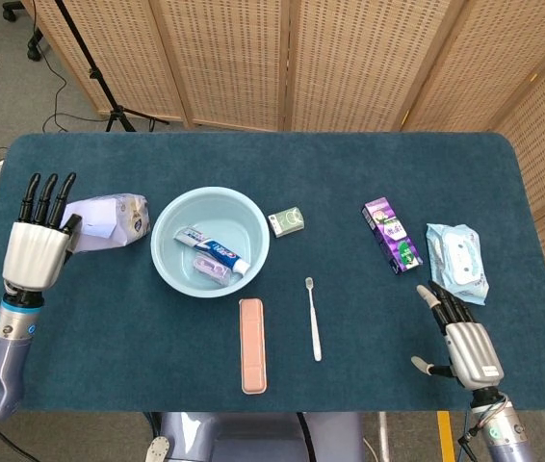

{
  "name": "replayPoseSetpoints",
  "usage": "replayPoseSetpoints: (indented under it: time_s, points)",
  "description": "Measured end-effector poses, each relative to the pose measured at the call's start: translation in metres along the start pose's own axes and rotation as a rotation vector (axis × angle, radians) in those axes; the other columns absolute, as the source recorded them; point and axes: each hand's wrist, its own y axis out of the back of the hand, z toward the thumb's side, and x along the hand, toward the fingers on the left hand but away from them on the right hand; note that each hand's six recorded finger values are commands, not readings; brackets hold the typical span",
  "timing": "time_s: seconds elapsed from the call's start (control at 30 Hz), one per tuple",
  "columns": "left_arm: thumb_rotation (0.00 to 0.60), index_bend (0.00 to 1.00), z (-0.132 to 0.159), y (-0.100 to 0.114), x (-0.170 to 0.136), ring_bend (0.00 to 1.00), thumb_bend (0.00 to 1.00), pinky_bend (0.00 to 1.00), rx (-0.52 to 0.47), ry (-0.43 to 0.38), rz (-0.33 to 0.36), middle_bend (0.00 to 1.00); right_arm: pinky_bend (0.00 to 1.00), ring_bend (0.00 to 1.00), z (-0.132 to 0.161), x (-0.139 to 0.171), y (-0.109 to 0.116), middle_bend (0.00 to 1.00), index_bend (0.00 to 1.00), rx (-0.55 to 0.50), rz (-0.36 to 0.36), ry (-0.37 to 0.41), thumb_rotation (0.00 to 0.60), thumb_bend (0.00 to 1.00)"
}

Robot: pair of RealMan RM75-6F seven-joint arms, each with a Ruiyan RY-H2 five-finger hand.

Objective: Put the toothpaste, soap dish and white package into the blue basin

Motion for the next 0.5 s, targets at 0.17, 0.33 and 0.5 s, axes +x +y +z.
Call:
replayPoseSetpoints:
  time_s: [0.17,0.33,0.5]
  points:
    - [0.600,0.82,-0.007,0.006,0.009,0.04,0.50,0.03,0.014,0.017,0.018,0.10,0.08,0.00,0.001,0.000,-0.001,0.00,0.03,0.001,0.005,0.001,0.600,0.08]
    - [0.600,0.82,-0.014,0.010,0.014,0.04,0.50,0.03,0.020,0.040,0.030,0.10,0.08,0.00,0.000,0.000,-0.001,0.00,0.03,0.000,0.004,0.000,0.600,0.08]
    - [0.600,0.82,-0.017,0.017,0.021,0.04,0.50,0.03,0.017,0.050,0.053,0.10,0.08,0.00,0.000,-0.001,-0.002,0.00,0.03,0.000,0.006,0.000,0.600,0.08]
